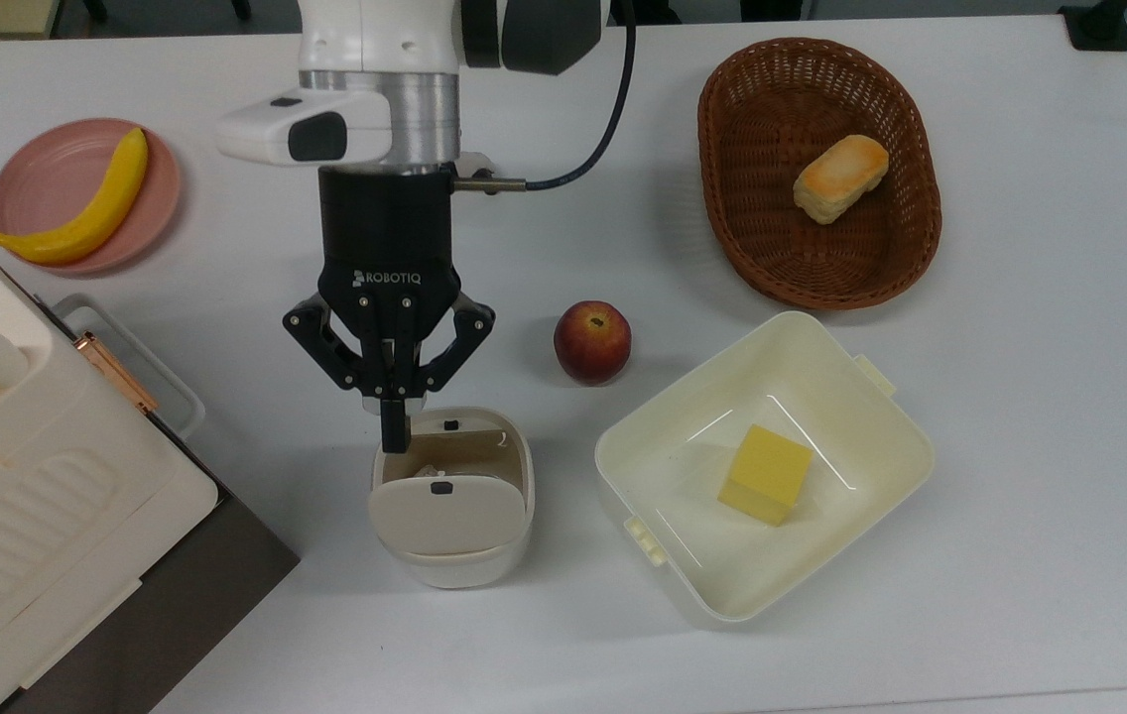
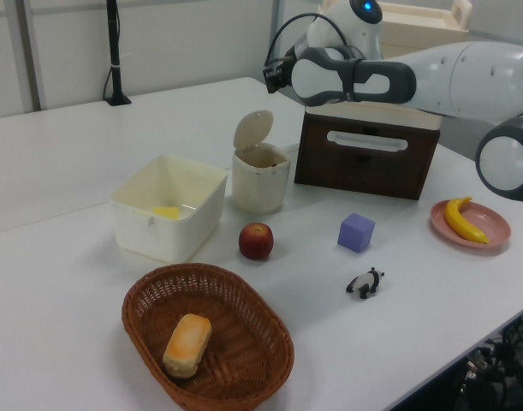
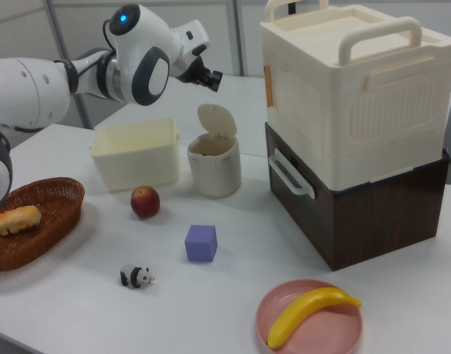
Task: Close the trash can
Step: 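Lower the gripper against the raised lid and push it forward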
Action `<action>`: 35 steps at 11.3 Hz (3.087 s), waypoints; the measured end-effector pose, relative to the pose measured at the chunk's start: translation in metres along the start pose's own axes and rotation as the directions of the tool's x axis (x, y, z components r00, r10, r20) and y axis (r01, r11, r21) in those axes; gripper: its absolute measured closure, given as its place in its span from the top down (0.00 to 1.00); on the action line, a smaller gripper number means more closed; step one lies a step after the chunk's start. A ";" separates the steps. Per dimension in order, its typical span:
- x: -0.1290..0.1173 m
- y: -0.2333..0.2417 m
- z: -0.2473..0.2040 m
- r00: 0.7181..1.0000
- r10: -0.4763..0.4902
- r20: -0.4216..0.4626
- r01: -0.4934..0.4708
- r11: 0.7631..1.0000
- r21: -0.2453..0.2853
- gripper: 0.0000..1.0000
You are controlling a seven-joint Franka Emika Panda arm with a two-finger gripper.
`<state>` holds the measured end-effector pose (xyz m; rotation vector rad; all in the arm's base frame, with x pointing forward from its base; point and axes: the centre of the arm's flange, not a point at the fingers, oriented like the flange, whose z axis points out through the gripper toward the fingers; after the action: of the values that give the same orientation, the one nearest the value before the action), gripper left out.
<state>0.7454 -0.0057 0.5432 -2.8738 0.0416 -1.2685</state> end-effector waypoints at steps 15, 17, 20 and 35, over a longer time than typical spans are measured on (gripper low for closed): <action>-0.017 -0.005 0.041 0.999 -0.013 0.032 0.013 1.000 -0.002 0.01; -0.018 -0.009 0.044 0.999 -0.023 0.035 0.023 1.000 -0.008 0.01; -0.021 -0.014 0.047 0.999 -0.030 0.039 0.030 1.000 -0.007 0.01; -0.042 -0.024 0.039 0.994 -0.065 0.089 0.064 0.998 0.016 0.01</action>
<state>0.7465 0.0188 0.4864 -2.9393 -0.0595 -1.1426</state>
